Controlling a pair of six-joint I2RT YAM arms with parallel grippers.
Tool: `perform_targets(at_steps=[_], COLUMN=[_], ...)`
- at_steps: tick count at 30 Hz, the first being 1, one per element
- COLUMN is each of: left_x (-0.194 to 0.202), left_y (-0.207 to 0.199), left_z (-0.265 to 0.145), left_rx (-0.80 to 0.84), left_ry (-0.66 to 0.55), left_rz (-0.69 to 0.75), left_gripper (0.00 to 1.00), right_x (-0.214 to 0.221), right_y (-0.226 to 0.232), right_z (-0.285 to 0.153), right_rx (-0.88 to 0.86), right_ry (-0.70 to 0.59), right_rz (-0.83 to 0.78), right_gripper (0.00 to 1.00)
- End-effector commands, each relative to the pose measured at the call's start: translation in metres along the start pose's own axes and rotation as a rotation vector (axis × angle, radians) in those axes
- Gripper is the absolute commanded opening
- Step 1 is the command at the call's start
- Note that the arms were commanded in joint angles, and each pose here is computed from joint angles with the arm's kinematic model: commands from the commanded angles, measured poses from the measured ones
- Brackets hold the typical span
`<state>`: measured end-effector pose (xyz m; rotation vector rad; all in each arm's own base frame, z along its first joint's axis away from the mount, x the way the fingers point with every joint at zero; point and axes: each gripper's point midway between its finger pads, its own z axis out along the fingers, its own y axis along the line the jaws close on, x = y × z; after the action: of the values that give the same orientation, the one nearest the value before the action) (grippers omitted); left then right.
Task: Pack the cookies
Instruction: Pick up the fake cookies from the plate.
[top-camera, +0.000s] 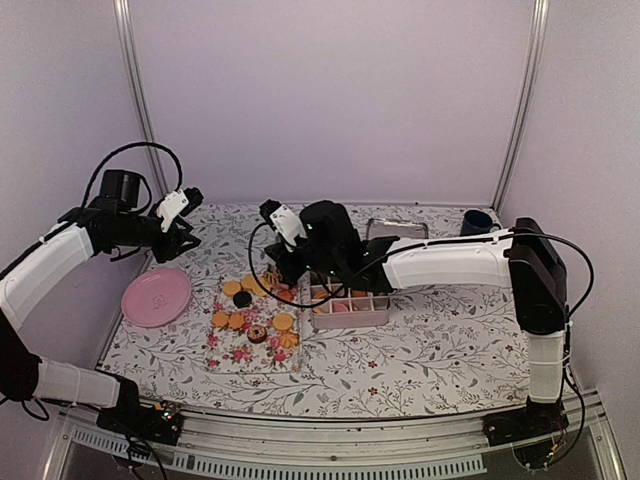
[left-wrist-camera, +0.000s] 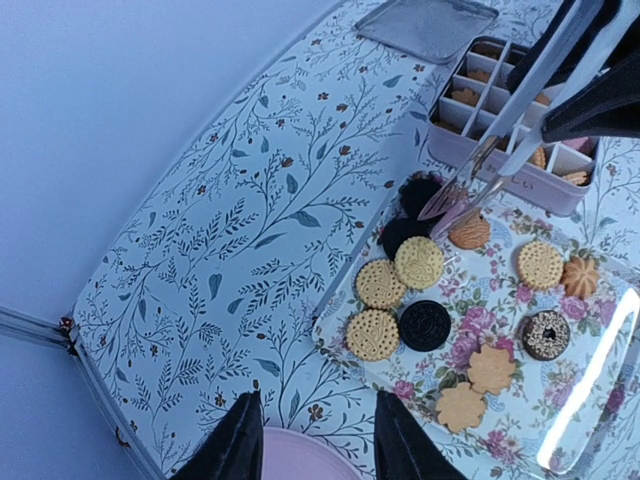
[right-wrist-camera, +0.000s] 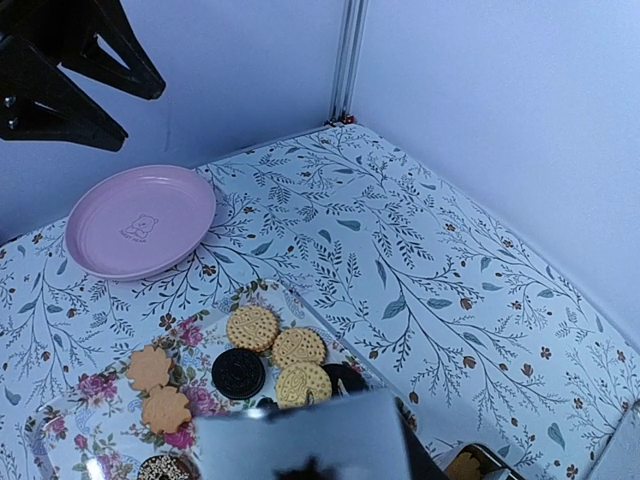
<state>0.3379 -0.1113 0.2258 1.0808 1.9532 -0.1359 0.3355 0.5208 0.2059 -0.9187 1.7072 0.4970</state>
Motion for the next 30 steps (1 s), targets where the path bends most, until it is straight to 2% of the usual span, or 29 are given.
perform_targets(at_steps=[1, 6, 8, 11, 15, 22, 27, 30], left_x=[-0.006, -0.006, -0.007, -0.008, -0.009, -0.008, 0.002, 0.009], left_y=[0.005, 0.006, 0.006, 0.007, 0.008, 0.009, 0.007, 0.006], left_z=[-0.006, -0.007, -0.006, -0.007, -0.007, -0.007, 0.0, 0.006], left_rx=[-0.027, -0.032, -0.031, -0.032, -0.035, -0.039, -0.023, -0.006], left_ry=[-0.024, -0.026, -0.027, -0.032, -0.032, -0.027, 0.014, 0.047], left_rz=[-0.004, -0.006, -0.008, -0.009, -0.009, -0.012, -0.043, -0.07], left_gripper=[0.39, 0.39, 0.39, 0.39, 0.39, 0.39, 0.4, 0.44], right_x=[-0.005, 0.001, 0.004, 0.006, 0.001, -0.043, -0.077, -0.076], right_y=[-0.011, -0.013, -0.015, -0.018, -0.019, -0.024, -0.038, -0.05], right_z=[0.007, 0.01, 0.011, 0.012, 0.009, -0.015, -0.059, -0.091], right_rx=[0.035, 0.036, 0.04, 0.042, 0.04, 0.037, 0.051, 0.069], right_ry=[-0.018, -0.002, 0.007, 0.014, 0.0, -0.09, -0.147, -0.129], right_rz=[-0.016, -0.036, -0.037, -0.032, -0.017, 0.001, 0.016, 0.028], right_gripper=[0.14, 0.28, 0.29, 0.21, 0.0, 0.0, 0.0, 0.0])
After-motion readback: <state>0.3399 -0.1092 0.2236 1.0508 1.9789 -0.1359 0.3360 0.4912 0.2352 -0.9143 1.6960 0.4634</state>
